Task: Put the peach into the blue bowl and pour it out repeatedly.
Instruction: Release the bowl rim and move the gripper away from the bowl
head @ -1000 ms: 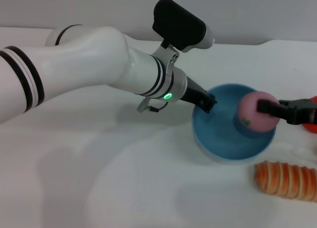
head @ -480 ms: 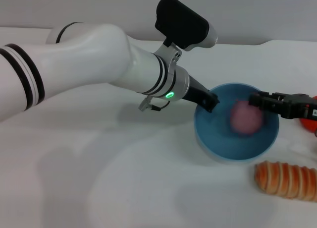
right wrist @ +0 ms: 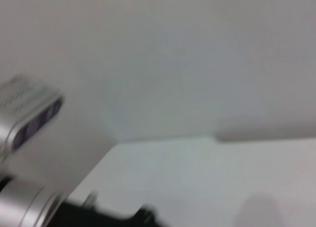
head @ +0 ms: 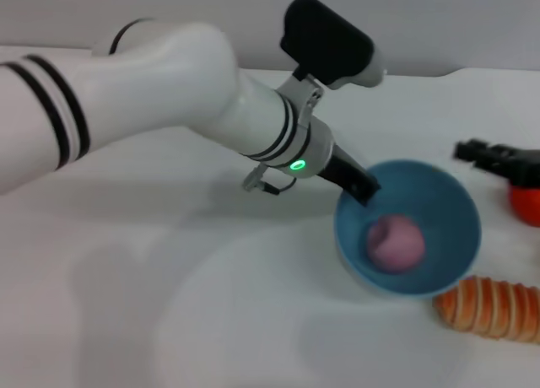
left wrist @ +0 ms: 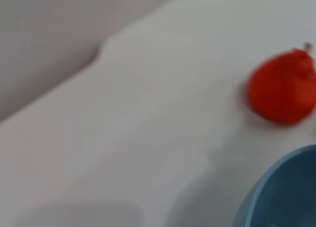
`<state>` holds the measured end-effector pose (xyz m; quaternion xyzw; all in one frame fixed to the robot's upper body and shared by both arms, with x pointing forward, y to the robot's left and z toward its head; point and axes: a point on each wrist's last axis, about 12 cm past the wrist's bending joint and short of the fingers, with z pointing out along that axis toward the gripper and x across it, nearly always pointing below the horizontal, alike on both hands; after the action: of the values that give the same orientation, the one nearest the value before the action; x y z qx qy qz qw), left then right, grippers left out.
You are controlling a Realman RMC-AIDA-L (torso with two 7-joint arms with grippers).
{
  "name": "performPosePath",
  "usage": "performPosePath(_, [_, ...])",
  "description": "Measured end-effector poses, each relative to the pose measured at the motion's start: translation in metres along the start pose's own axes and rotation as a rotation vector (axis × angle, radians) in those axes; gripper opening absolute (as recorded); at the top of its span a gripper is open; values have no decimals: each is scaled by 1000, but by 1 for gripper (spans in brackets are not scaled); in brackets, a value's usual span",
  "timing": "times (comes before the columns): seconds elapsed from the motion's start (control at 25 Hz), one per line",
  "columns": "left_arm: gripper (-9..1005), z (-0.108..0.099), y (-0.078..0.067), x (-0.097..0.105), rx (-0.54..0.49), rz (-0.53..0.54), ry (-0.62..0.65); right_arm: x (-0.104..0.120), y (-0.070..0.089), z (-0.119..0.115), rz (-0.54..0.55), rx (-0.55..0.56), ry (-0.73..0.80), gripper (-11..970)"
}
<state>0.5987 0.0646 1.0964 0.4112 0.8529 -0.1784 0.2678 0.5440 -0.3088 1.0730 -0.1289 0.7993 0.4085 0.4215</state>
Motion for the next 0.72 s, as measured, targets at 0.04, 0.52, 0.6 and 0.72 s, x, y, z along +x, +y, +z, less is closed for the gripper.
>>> performPosePath(0.04, [-1, 0, -3, -2, 12, 1, 26, 0, -3, -8, 12, 17, -38, 403])
performPosePath(0.52, [-2, 10, -23, -17, 4, 79, -36, 32, -9, -59, 125, 90, -236, 410])
performPosePath(0.6, [-1, 13, -22, -13, -11, 95, -43, 36, -8, -57, 142, 81, -235, 411])
performPosePath(0.72, [-1, 15, -17, -7, -31, 87, -42, 39, -8, -56, 154, 77, -234, 413])
